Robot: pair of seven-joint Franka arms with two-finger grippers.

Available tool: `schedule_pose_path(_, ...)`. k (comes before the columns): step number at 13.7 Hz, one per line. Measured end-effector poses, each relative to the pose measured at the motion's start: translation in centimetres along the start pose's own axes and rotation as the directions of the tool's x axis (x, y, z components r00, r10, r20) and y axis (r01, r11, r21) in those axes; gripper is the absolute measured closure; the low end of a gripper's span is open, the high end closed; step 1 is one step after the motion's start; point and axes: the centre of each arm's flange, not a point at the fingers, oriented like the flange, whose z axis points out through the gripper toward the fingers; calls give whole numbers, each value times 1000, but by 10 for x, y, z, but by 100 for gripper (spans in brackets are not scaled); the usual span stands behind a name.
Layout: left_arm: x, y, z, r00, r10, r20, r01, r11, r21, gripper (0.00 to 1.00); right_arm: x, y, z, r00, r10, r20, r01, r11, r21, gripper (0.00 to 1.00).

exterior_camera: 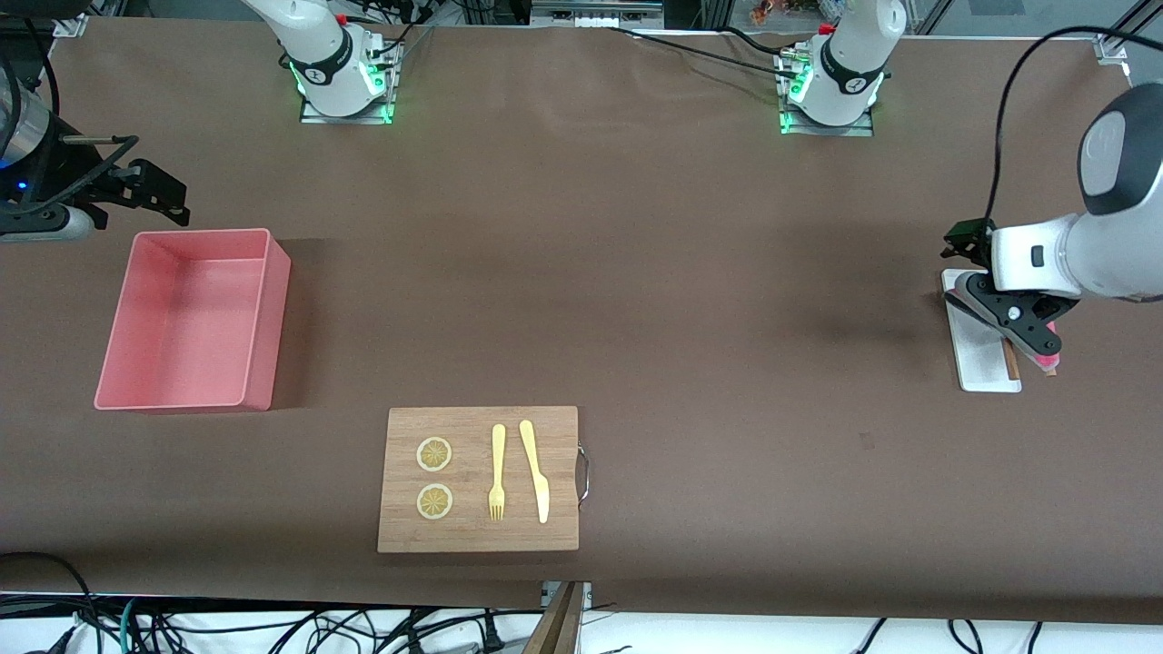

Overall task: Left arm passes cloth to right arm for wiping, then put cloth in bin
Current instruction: 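Reach the left gripper down to the pink cloth on the white tray, then close the left gripper on the pink cloth's corner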

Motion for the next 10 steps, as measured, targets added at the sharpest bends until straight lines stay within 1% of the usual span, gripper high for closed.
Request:
schedule_pose_path(2,-10,-41,32,992,127,15,-126,992,-16,0,0,0,0,1000,0,-1,0,1000,0,0)
schedule_pose_path(4,-27,-87,74,965,259,45,-258,966,-32,0,0,0,0,1000,0,-1,0,1000,0,0)
schedule_pose_path(5,-33,-106,92,944,324,65,-323,946,-28,0,0,0,0,1000,0,-1,0,1000,0,0)
schedule_pose_path(7,-36,-132,119,885,449,126,-451,893,-11,0,0,0,0,1000,0,-1,0,1000,0,0)
schedule_pose_path(10,-29,-156,145,823,530,204,-547,837,34,0,0,0,0,1000,0,-1,0,1000,0,0)
